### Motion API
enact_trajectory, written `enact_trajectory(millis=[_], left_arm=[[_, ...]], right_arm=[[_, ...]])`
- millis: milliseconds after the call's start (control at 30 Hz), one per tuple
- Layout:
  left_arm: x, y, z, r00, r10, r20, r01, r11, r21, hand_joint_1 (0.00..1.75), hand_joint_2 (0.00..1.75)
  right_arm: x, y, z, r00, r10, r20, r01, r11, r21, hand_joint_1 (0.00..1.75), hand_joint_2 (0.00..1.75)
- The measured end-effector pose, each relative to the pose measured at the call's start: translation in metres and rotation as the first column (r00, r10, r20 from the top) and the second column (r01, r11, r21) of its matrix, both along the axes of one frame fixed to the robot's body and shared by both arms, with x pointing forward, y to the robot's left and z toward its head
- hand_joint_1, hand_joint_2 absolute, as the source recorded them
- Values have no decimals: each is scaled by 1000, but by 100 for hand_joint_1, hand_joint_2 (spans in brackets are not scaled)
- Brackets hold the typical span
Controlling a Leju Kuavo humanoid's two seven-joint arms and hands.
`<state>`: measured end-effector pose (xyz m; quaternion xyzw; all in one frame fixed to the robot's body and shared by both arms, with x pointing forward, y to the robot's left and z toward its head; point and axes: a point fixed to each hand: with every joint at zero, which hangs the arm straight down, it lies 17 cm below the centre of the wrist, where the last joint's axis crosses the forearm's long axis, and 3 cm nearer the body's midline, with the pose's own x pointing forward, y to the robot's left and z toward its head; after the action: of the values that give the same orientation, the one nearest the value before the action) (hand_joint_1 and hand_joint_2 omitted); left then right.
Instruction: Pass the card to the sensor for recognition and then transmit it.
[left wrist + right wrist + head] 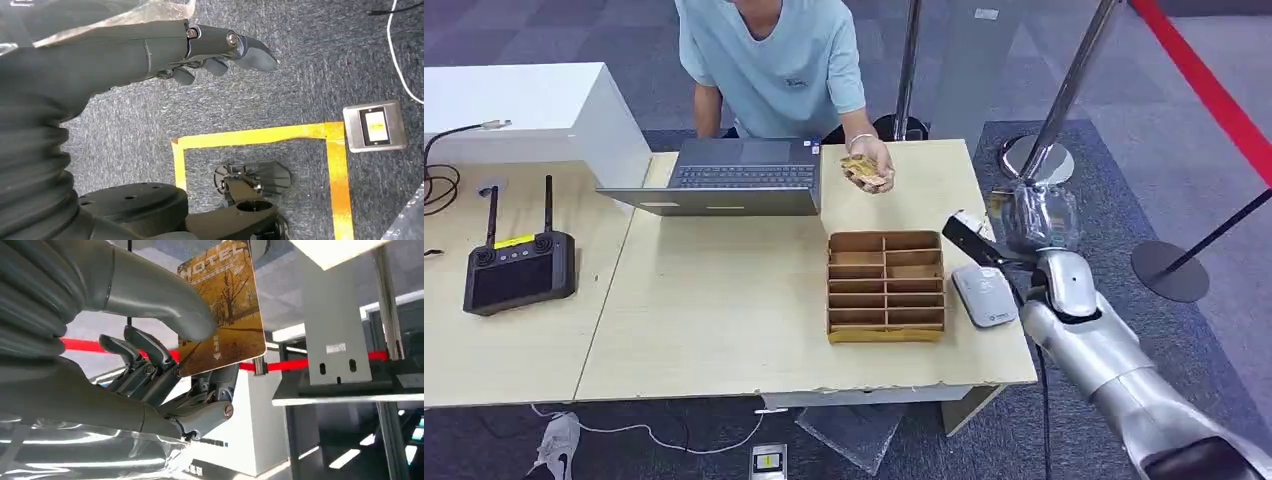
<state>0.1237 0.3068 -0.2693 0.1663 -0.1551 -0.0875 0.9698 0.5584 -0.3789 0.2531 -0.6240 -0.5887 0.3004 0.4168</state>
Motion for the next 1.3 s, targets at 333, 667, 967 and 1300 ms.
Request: enact_trajectory(millis=[333, 667, 967, 1300], left_arm=[[1, -1, 0, 1000, -3, -1, 3, 1000, 2, 0, 175], [0, -2, 0, 1000, -8, -11, 8, 1000, 1, 0, 175], [0, -3, 0, 1000, -12, -10, 12, 1000, 0, 0, 175], [-1, -3, 0, 1000, -11, -15, 11, 1000, 1, 0, 175]], right_arm=[[0, -1, -46, 996, -8, -85, 10, 1000, 19, 175, 175], [0, -8, -86, 984, -28, -175, 37, 998, 47, 175, 175], [-4, -15, -122, 967, -57, -249, 71, 996, 49, 175, 175], [-7, -11, -143, 957, -52, -284, 80, 993, 87, 175, 175]])
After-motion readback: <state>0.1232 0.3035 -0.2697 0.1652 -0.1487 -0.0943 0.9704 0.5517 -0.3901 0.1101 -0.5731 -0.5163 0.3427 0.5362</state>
